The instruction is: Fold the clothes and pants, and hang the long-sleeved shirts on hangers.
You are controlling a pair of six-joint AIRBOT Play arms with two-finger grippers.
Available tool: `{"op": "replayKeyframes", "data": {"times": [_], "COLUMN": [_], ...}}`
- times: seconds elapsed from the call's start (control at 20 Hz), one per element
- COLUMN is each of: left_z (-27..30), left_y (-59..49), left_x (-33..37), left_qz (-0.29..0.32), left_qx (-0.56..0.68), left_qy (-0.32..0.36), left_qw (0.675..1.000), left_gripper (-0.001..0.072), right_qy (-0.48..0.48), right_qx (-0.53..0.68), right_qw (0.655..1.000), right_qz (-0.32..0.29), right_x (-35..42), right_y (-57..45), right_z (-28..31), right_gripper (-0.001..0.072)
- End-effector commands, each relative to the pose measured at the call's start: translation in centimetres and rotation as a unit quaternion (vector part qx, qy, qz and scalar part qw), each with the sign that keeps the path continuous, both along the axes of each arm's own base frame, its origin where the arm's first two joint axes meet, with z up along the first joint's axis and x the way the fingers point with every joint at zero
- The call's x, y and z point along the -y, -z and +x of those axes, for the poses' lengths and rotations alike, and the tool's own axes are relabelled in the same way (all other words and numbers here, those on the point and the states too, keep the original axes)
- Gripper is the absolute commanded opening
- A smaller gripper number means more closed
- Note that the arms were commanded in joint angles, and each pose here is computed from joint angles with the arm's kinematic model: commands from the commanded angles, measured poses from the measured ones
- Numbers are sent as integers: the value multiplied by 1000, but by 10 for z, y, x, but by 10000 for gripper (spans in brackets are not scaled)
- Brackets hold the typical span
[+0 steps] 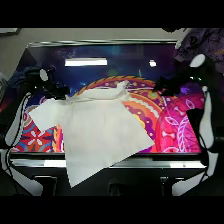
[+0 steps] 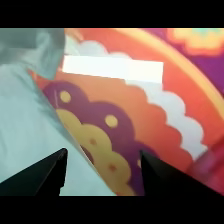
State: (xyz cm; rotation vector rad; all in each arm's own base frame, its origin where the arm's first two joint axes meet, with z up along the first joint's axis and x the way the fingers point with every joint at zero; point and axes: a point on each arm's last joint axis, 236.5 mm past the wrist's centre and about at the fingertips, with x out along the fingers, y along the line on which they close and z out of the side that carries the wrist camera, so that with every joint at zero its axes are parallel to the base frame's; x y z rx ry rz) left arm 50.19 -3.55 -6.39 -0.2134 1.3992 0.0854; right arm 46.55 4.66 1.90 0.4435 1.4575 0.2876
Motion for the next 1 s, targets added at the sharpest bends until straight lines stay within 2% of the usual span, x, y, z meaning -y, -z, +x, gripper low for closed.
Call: {"op": "replayKeyframes", "data": {"times": [0.0, 0.15, 0.35, 0.7, 0.85, 0.9, 0.95], "left_z": [-9, -10, -12, -14, -14, -15, -16], "left_y": [1, 1, 1, 2, 2, 2, 2], "left_x": [-6, -5, -5, -5, -5, -5, -5], "left_qz": [0, 0, 0, 0, 0, 0, 1], "left_qx": [-22, -23, -27, -31, -32, -33, -34], "left_qy": [-4, -4, -3, -3, -3, -3, -3], "left_qw": [1000, 1000, 1000, 1000, 999, 999, 999], "left_gripper": [16, 17, 17, 17, 17, 17, 17], "right_qy": [12, 38, 48, 87, 53, 35, 19], "right_qx": [-73, -99, -141, -104, -118, -126, -132], "right_qw": [997, 994, 987, 986, 987, 987, 987], "right_qz": [24, 29, 66, 100, 95, 93, 90], "right_x": [38, 30, 1, -15, -32, -41, -51], "right_y": [21, 66, 106, 121, 126, 128, 130], "right_z": [-90, -156, -208, -196, -206, -210, -214], "right_gripper": [528, 529, 529, 527, 526, 516, 453]}}
